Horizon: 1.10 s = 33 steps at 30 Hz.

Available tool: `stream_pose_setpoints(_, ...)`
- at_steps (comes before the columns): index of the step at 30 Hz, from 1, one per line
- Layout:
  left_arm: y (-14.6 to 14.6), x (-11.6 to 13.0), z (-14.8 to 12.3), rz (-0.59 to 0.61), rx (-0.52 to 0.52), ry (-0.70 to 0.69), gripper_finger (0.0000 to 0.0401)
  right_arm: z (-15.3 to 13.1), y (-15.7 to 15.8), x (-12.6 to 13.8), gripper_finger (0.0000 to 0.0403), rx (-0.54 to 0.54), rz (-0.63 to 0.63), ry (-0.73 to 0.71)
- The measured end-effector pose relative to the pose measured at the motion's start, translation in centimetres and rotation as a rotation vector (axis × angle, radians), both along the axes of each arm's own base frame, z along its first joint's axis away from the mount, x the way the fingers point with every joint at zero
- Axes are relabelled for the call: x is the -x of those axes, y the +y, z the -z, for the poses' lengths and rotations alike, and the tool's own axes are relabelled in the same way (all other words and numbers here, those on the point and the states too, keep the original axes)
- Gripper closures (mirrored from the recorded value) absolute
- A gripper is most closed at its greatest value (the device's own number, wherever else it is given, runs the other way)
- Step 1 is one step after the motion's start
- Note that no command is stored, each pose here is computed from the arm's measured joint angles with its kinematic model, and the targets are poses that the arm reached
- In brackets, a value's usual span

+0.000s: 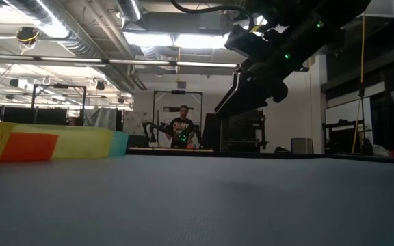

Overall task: Sort Halloween decoration
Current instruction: Put the purple witch hat toy into the yellow bin

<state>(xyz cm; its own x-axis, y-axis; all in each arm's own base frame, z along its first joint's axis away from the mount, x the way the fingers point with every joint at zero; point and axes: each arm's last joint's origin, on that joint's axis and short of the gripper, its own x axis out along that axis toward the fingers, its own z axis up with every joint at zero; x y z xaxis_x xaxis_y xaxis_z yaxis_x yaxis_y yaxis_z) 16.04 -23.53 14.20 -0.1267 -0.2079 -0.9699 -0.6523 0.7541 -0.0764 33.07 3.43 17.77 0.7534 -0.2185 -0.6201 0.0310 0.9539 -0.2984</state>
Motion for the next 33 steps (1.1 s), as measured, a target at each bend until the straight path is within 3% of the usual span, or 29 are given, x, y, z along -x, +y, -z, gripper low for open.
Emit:
stream_pose_setpoints(13,0.0,0.0,0.06,0.0,-0.002,0.003,0.0255,0.0,-0.01,0.0,0.0148,0.002,-0.002,0.001)
stream_pose_setpoints(33,-0.06,0.06,0.05,0.002,0.015,0.024,0.0364,0.0,0.0,0.0,0.0148,0.003,-0.002,0.001)
